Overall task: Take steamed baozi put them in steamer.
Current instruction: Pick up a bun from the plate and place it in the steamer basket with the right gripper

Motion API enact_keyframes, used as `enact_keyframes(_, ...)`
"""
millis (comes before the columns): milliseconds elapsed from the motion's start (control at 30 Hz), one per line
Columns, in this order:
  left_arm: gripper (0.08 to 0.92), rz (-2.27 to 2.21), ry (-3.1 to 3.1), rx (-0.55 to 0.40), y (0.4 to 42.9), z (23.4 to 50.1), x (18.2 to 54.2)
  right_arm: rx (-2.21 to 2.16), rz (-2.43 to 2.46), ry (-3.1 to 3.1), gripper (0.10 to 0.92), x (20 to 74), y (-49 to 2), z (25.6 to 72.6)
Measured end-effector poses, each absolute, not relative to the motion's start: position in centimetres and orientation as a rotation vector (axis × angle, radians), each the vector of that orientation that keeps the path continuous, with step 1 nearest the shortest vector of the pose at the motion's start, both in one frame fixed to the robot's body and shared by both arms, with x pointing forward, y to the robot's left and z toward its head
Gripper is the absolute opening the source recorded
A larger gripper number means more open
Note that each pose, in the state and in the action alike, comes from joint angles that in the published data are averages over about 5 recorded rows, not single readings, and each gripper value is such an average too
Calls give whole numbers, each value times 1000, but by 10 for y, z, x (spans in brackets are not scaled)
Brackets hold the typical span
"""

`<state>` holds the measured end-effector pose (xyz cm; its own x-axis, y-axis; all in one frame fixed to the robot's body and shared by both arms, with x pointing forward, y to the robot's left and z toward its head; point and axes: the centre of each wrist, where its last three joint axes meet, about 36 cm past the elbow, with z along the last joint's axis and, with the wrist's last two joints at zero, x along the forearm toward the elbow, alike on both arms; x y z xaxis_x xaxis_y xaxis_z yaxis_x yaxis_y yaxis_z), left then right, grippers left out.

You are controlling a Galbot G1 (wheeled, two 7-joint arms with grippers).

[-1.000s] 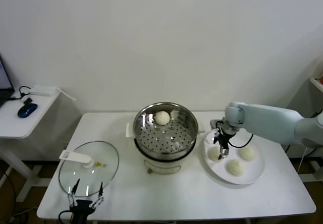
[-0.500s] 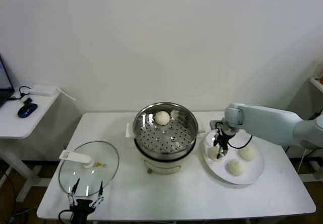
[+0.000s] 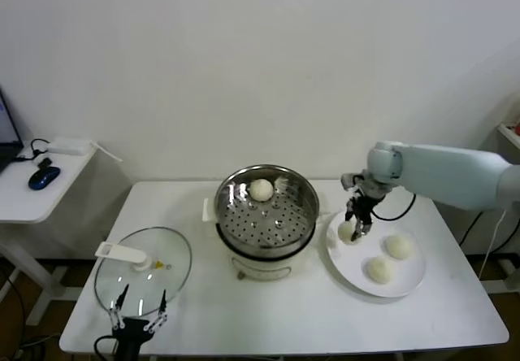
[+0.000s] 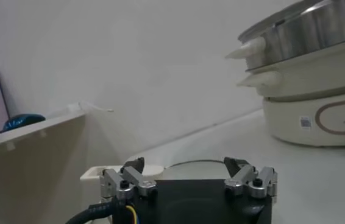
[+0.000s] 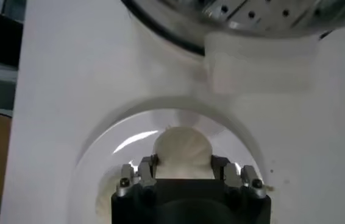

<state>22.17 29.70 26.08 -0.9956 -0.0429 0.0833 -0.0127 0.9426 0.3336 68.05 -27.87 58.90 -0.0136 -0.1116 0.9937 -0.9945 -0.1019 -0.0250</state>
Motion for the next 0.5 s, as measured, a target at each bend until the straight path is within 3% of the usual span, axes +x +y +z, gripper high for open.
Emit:
enact_keyframes(267, 823, -518, -3015, 16, 292, 263, 223, 1419, 1260, -1302, 602, 684, -242, 689)
enact_keyframes(500, 823, -522, -3023, 7, 291, 267, 222, 1474, 1285, -1333, 602, 687, -187, 742)
